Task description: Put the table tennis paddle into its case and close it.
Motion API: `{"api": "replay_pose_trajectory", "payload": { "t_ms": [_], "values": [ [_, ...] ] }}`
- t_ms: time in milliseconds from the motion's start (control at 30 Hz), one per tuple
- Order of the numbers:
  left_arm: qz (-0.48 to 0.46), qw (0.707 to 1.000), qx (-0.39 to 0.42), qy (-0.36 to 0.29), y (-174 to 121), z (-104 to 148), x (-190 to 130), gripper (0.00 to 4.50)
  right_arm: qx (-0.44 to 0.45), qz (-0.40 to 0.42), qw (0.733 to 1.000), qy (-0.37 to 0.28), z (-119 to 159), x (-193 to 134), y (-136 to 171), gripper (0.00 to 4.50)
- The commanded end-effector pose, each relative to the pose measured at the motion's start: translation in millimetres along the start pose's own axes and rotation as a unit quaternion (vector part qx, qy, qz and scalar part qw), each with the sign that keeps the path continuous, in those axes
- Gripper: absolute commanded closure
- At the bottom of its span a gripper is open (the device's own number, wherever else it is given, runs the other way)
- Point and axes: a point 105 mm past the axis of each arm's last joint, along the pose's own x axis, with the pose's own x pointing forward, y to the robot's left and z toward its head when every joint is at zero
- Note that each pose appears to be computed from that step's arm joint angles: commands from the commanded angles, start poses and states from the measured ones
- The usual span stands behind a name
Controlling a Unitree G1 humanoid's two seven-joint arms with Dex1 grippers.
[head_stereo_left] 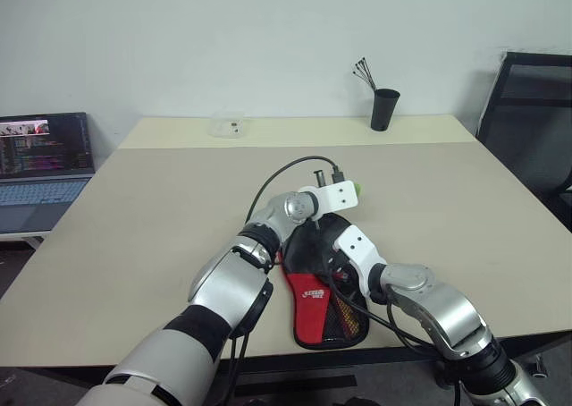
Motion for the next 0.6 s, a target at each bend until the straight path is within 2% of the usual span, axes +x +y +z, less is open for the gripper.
{"api": "replay_pose_trajectory", "payload": {
  "t_ms": [33, 167, 267, 333, 367, 600],
  "values": [
    [0.001, 0.997, 0.030, -0.066, 8.0, 41.5, 4.6, 4.49, 0.039, 0.035, 0.995, 0.085, -43.0, 6.7, 18.6, 1.06],
    [-0.014, 0.996, 0.042, -0.072, -3.3, 44.0, 7.0, 4.49, 0.040, 0.034, 0.995, 0.080, -39.2, 7.7, 17.8, 1.06],
    [-0.055, 0.996, 0.034, -0.057, -16.8, 33.5, 6.7, 4.49, 0.040, 0.035, 0.996, 0.076, -36.5, 9.5, 18.0, 1.06],
    [-0.061, 0.997, 0.018, -0.047, -17.8, 27.6, 5.9, 3.81, 0.039, 0.035, 0.996, 0.074, -34.9, 10.4, 18.3, 1.06],
    [-0.067, 0.997, 0.013, -0.045, -18.8, 25.3, 5.1, 3.61, 0.038, 0.036, 0.996, 0.071, -33.3, 10.9, 18.4, 1.06],
    [-0.086, 0.996, -0.004, -0.040, -24.4, 15.8, 1.8, 1.10, 0.033, 0.034, 0.997, 0.060, -24.4, 14.4, 13.3, 1.06]
  ]
}}
